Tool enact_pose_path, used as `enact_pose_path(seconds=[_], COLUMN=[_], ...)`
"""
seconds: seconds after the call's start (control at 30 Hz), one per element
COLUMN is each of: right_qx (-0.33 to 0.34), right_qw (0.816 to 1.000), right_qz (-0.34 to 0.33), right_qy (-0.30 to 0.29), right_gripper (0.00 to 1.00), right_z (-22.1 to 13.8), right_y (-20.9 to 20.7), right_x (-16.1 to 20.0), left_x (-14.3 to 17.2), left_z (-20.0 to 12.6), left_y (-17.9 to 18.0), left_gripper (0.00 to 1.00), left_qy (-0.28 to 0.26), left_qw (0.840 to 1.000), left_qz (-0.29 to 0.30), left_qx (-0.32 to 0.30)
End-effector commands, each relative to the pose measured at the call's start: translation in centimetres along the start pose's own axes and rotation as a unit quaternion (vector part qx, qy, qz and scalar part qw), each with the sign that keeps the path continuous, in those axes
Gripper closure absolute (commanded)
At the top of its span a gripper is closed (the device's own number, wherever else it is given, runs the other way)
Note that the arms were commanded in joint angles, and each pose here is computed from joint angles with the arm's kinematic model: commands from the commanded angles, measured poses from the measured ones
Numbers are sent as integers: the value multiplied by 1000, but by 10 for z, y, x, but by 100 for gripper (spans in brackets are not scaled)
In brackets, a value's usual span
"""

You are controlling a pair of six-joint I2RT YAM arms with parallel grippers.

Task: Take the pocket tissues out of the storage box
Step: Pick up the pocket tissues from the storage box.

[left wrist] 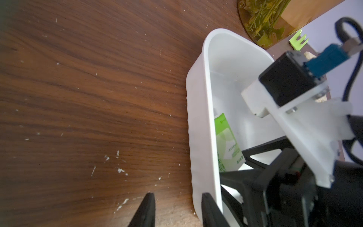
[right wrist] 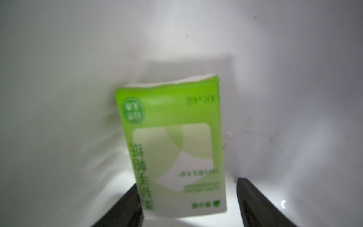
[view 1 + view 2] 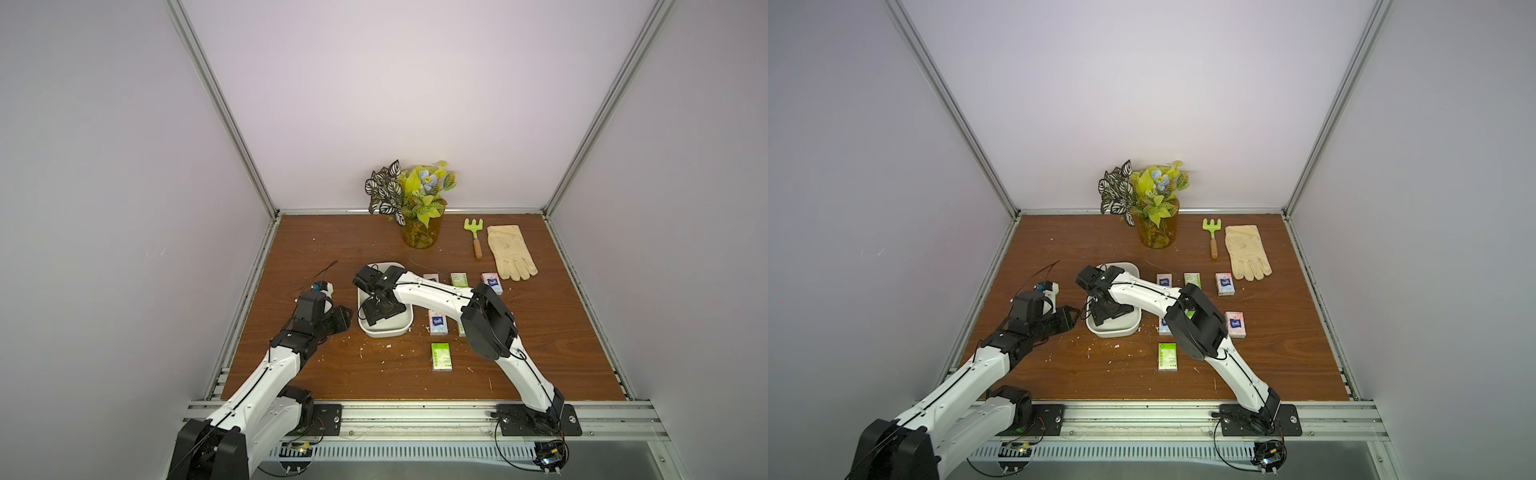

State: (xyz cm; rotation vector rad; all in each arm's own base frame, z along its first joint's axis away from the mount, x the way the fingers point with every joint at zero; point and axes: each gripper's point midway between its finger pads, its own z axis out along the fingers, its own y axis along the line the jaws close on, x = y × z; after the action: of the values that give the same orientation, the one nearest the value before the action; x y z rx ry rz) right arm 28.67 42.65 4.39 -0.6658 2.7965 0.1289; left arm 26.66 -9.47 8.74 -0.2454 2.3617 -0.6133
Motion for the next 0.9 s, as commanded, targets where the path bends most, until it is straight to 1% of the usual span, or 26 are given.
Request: enact_pose_path(seconds=[0.0, 0.1, 0.27, 0.33, 0.43, 0.5, 0.6, 0.73, 0.87], right_qx=[0, 0, 9, 13, 18, 17, 10, 3, -5], right_qw=[1000, 999, 999, 999, 998, 998, 997, 996, 994], right_qz=[-18, -26, -31, -33, -34, -33, -28, -21, -7], right_qy=[-22, -30, -35, -37, -41, -50, -67, -83, -106], right_gripper=[20, 16, 17, 19, 27, 34, 40, 41, 42], right_z=[-9, -4, 5, 8, 8, 2, -12, -35, -66], right_y=[5, 6, 3, 3, 1, 1, 2, 0, -6], right_x=[-15, -20, -23, -23, -24, -28, -34, -38, -43], left_x=[-1, -1, -2, -2, -3, -5, -12, -34, -56], left_z=[-2, -2, -2, -1, -2, -3, -6, -15, -24], left_y=[2, 2, 2, 2, 0, -1, -6, -19, -33], left_gripper=[64, 64, 64, 64, 64, 63, 60, 55, 52], left_qy=[0, -1, -1, 1, 0, 0, -4, -24, -45], left_qw=[1000, 1000, 1000, 1000, 1000, 1000, 1000, 999, 998], left_qz=[-5, -5, -4, -5, -3, -1, 7, 21, 33], left_qx=[-1, -2, -3, -3, -1, 1, 4, 9, 19])
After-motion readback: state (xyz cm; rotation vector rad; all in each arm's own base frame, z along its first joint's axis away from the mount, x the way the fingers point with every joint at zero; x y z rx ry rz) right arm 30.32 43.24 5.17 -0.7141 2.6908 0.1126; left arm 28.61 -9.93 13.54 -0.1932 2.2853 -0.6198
